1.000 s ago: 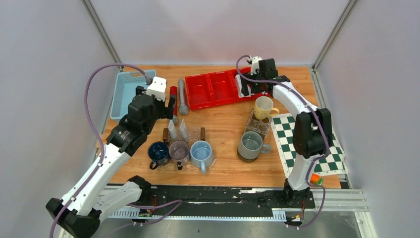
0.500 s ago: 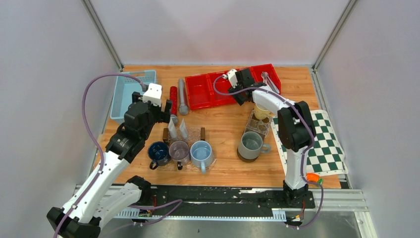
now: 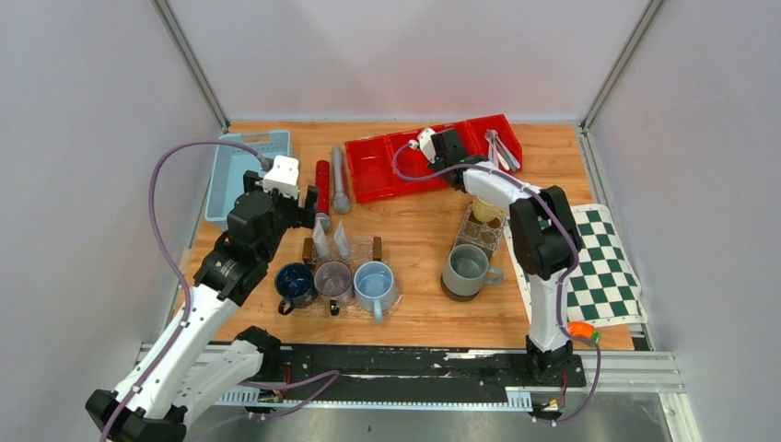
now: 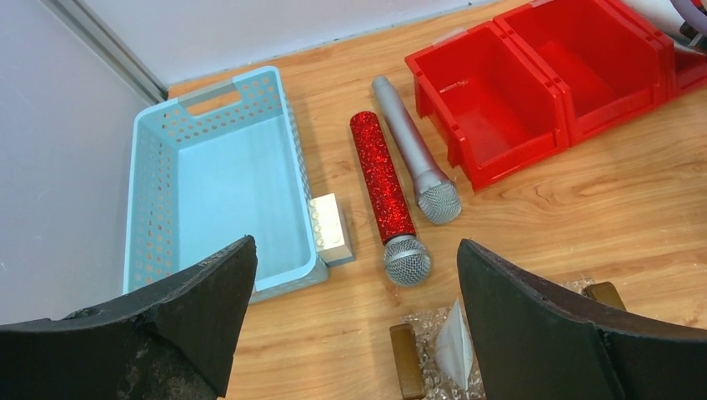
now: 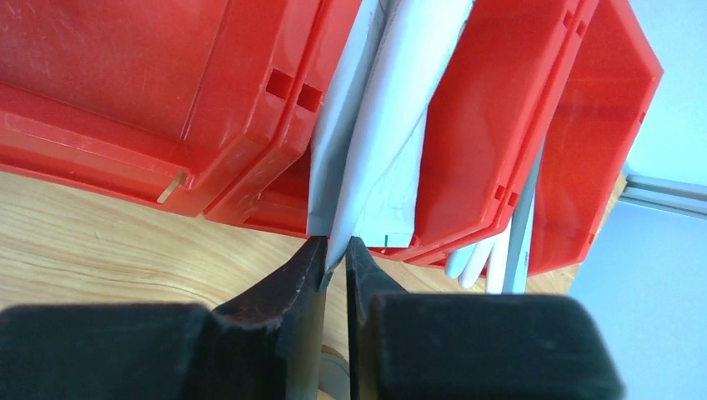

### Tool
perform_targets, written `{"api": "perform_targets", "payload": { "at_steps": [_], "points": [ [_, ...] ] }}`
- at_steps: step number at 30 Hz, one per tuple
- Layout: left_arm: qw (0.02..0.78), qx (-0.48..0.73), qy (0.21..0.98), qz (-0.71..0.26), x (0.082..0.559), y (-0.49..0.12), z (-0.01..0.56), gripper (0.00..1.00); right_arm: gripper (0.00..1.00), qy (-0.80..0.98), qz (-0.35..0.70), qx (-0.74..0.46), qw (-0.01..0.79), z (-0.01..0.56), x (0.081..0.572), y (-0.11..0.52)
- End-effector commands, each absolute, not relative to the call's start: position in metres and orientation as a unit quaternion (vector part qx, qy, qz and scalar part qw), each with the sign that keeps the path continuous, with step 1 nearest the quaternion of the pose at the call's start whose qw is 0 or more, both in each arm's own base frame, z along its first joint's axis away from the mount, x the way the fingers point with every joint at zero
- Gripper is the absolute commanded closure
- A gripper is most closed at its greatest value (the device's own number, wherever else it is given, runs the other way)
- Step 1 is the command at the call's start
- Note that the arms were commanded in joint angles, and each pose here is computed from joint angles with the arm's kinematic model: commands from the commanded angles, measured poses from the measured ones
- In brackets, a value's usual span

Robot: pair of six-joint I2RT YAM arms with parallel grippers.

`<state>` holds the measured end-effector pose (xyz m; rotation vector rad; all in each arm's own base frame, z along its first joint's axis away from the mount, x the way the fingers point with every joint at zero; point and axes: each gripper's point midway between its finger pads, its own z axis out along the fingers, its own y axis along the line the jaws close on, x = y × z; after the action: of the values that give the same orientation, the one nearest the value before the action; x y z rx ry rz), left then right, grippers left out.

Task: Prepare toiletry sets of a toothbrush and toothpaste on the tray
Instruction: Pick up the toothpaste from the storage box.

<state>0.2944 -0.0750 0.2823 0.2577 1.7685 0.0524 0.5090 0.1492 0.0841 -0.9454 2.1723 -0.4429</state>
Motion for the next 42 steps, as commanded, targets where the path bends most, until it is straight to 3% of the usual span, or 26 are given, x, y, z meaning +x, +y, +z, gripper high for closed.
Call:
{"api": "perform_targets", "payload": {
  "at_steps": [1,5,17,24,36,42],
  "points": [
    [0.648,0.115,0.752,0.016,0.296,-0.077,0.294,0.04,0.92,0.820,-0.183,-0.350,0.414,0.122,0.525,0.157],
    [0.650,0.124,0.750,0.014,0.296,-0.079,0.294,0.04,1.00,0.828,-0.163,-0.350,0.407,0.126,0.515,0.161],
    [0.652,0.134,0.746,0.007,0.296,-0.083,0.294,0.03,1.00,0.853,-0.120,-0.331,0.386,0.136,0.492,0.163],
    [0.662,0.157,0.733,-0.009,0.294,-0.092,0.297,0.03,1.00,0.866,-0.069,-0.277,0.410,0.170,0.484,0.168],
    [0.670,0.214,0.708,-0.057,0.291,-0.118,0.301,0.08,1.00,0.896,0.075,-0.162,0.406,0.230,0.454,0.184],
    [0.674,0.240,0.694,-0.082,0.289,-0.133,0.309,0.12,1.00,0.899,0.197,-0.088,0.382,0.261,0.426,0.199]
  ]
}}
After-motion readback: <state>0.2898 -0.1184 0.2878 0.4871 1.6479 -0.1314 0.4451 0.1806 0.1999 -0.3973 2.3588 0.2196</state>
